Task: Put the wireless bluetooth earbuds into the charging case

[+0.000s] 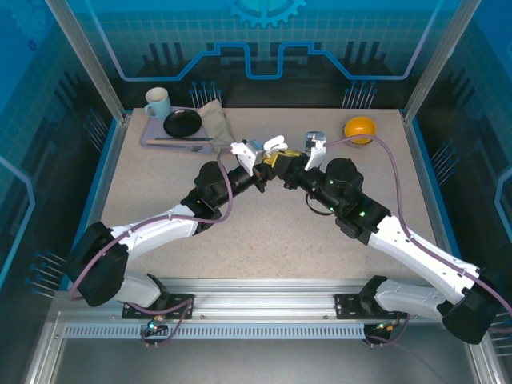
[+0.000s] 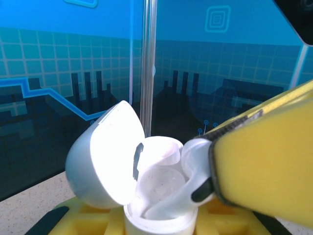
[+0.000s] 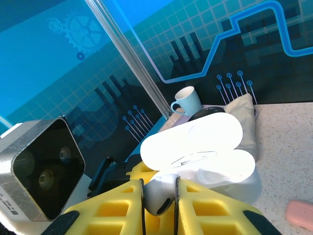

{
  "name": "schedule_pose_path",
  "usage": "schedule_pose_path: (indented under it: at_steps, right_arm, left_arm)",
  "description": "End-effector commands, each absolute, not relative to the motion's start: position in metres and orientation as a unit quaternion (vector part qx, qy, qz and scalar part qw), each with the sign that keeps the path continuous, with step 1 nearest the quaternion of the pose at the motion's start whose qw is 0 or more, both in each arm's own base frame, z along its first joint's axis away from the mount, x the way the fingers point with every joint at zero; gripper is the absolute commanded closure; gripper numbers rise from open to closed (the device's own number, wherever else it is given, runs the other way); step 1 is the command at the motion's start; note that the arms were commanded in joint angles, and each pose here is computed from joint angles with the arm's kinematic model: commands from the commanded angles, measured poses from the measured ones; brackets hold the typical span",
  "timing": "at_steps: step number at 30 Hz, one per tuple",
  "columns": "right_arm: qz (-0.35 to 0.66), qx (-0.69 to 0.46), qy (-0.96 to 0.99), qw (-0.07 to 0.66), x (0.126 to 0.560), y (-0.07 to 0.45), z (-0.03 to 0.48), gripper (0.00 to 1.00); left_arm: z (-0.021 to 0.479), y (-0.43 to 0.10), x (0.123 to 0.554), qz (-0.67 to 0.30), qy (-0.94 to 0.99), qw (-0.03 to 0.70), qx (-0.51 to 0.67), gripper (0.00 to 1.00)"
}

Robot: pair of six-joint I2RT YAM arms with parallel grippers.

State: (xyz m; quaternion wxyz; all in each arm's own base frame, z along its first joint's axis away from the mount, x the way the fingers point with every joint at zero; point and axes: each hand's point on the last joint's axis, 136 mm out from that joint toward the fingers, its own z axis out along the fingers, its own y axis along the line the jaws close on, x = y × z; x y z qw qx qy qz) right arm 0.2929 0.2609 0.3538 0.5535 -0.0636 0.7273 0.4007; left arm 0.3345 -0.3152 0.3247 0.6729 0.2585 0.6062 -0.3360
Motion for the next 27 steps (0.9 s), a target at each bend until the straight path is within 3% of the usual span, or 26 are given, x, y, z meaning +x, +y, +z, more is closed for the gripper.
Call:
schedule_pose_path:
  at_steps: [1,15,27]
  right_arm:
    - [0.402,-0.058,0.730,0.549,0.297,0.260,0.360,0.81]
    - [0.370,-0.057,0.783,0.496,0.312,0.268,0.338,0.81]
    - [0.371,-0.042,0.776,0.508,0.309,0.257,0.342,0.80]
  left_arm:
    - [0.347,-0.319,0.332,-0.337,0.580,0.692,0.267,1.00]
    - [0.345,-0.320,0.328,-0.334,0.580,0.689,0.278,1.00]
    - [0.346,-0.318,0.328,-0.325,0.580,0.694,0.276,1.00]
